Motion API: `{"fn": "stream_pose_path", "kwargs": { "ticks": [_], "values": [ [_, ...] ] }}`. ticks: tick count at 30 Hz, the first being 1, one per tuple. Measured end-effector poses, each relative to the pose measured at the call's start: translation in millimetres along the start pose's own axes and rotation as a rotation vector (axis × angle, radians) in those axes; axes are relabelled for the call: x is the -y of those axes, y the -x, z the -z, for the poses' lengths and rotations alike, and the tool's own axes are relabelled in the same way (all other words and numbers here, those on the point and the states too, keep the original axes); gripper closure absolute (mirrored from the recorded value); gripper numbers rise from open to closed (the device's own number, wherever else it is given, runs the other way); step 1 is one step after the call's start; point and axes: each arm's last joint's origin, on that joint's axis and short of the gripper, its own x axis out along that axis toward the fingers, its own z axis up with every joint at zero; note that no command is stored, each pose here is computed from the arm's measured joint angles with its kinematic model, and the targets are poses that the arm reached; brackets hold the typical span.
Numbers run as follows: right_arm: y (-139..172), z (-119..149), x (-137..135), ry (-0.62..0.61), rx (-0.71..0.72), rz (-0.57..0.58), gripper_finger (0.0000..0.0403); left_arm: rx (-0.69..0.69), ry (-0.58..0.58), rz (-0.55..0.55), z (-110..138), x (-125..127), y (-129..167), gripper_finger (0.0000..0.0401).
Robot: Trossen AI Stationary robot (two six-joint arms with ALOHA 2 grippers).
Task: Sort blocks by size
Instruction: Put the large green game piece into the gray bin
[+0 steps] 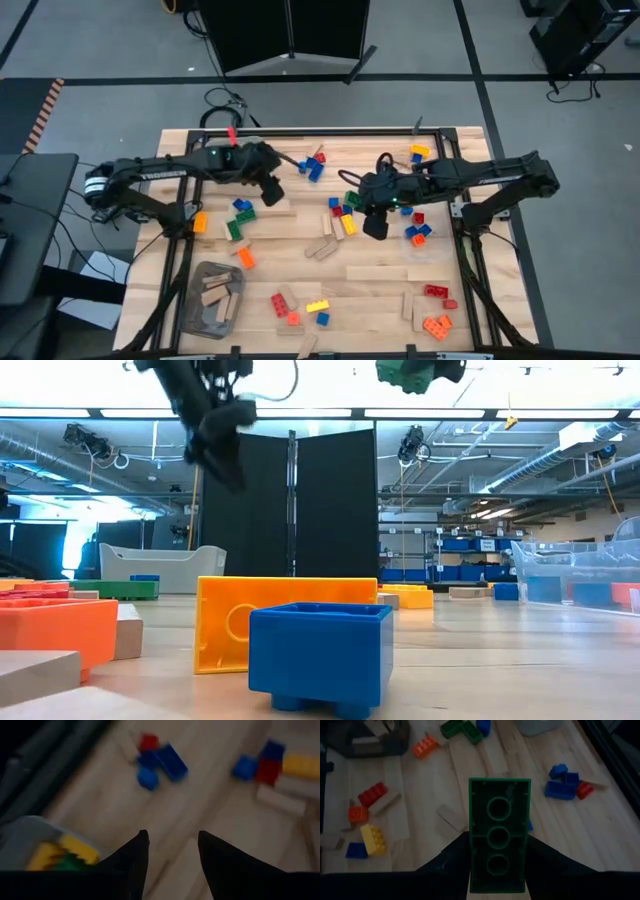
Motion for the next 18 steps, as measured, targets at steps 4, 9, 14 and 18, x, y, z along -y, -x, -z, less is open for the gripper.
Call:
{"fn": "stream_pose_path", "kwargs": {
  "ticks": [4, 9, 14, 18],
  "values": [
    [-16.0, -11.9, 7.1, -0.065, 0.049, 0.025, 0.0252, 0.004, -0.023, 0.092, 19.8, -12.9, -23.6, 0.0224],
    [-47.7, -28.0, 23.4, -0.133, 0.078, 0.028, 0.0252, 0.07, 0.055, 0.179, 38.6, -33.5, -34.3, 0.0224],
    [-81.8, -38.1, 40.3, -0.187, 0.068, -0.008, 0.0252, 0.227, 0.218, 0.214, 38.4, -45.9, -24.9, 0.0224],
    [-95.4, -44.8, 49.9, -0.225, 0.1, -0.022, 0.0252, 0.309, 0.196, 0.215, 31.0, -46.9, -22.5, 0.0224]
  ]
}}
